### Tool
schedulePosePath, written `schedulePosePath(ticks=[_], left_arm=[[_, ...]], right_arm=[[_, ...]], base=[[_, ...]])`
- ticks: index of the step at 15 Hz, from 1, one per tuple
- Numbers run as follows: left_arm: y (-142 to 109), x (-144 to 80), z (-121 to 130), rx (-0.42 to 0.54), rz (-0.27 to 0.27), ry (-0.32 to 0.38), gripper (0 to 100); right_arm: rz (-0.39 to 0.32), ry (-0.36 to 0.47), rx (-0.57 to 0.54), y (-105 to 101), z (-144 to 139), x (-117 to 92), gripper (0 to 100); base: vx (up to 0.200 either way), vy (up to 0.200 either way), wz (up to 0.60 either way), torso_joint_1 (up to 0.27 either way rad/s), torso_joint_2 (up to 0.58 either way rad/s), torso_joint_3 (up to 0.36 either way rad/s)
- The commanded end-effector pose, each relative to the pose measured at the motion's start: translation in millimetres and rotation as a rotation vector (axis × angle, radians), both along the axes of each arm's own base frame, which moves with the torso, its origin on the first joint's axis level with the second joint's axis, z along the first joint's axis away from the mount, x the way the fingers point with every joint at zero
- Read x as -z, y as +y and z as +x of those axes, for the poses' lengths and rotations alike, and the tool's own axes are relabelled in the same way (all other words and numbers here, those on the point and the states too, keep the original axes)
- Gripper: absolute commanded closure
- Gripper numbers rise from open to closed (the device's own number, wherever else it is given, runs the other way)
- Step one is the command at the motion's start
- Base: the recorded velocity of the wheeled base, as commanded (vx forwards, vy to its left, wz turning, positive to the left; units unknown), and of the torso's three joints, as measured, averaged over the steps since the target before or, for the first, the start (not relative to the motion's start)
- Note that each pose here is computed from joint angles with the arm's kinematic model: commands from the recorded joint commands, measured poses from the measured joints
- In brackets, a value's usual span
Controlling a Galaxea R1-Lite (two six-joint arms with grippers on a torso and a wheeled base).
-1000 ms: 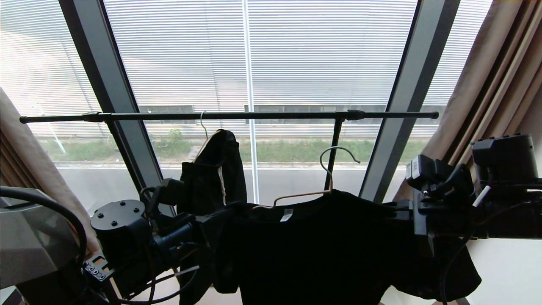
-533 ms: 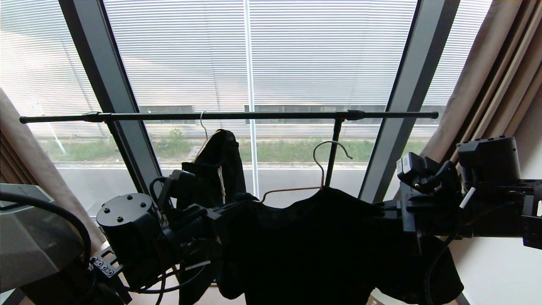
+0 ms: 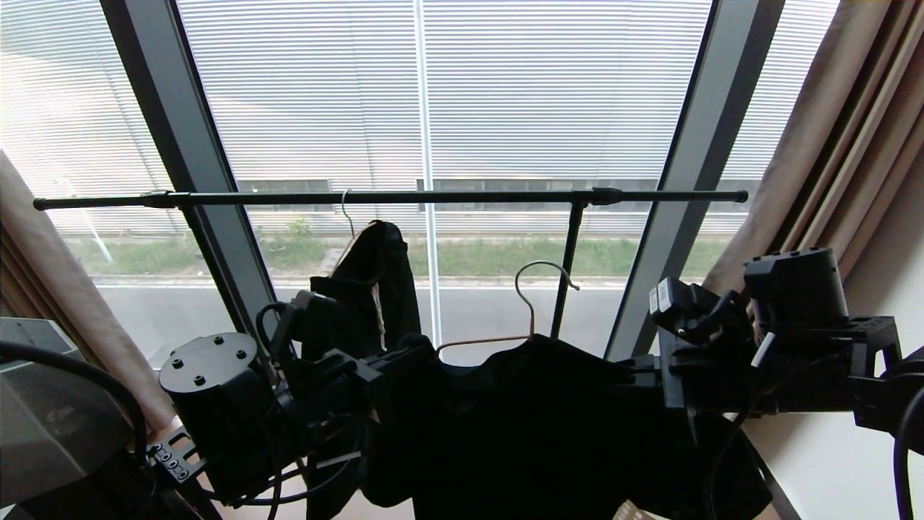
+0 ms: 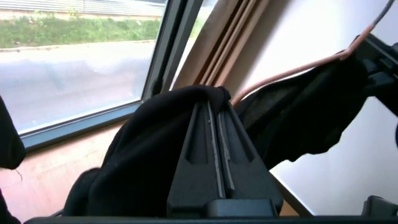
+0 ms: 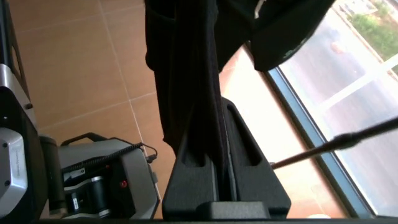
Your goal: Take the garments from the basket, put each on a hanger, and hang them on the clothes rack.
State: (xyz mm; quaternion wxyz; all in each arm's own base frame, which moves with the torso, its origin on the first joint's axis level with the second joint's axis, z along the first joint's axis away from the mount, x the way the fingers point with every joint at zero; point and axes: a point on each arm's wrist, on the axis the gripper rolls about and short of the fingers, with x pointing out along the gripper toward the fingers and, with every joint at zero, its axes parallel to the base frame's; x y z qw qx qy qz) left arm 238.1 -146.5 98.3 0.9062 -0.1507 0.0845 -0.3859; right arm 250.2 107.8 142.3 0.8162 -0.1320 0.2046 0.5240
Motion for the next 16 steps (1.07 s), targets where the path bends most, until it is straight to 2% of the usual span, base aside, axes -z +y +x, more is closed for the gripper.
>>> schedulePosePath(ticks=[1,13,16], left_arm=[[-5,-6,-7,0.028,-0.01,-0.015,100],[-27,-18,-31,0.144,-0.036,-0.053,100],[-32,-20,-34,0.164,-0.042,-0.061,100]], right_arm=[[-0.008,0.024,-0.012,5,3,8,100],[0.003,0.081,-0.028,19,6,18,100],[0.031,0.091,-0.023,23,5,20,100]], base=[[0.0,0.0,0.0,0.0,0.0,0.0],[0.0,0.0,0.0,0.0,0.0,0.0],[0.0,0.0,0.0,0.0,0.0,0.0]])
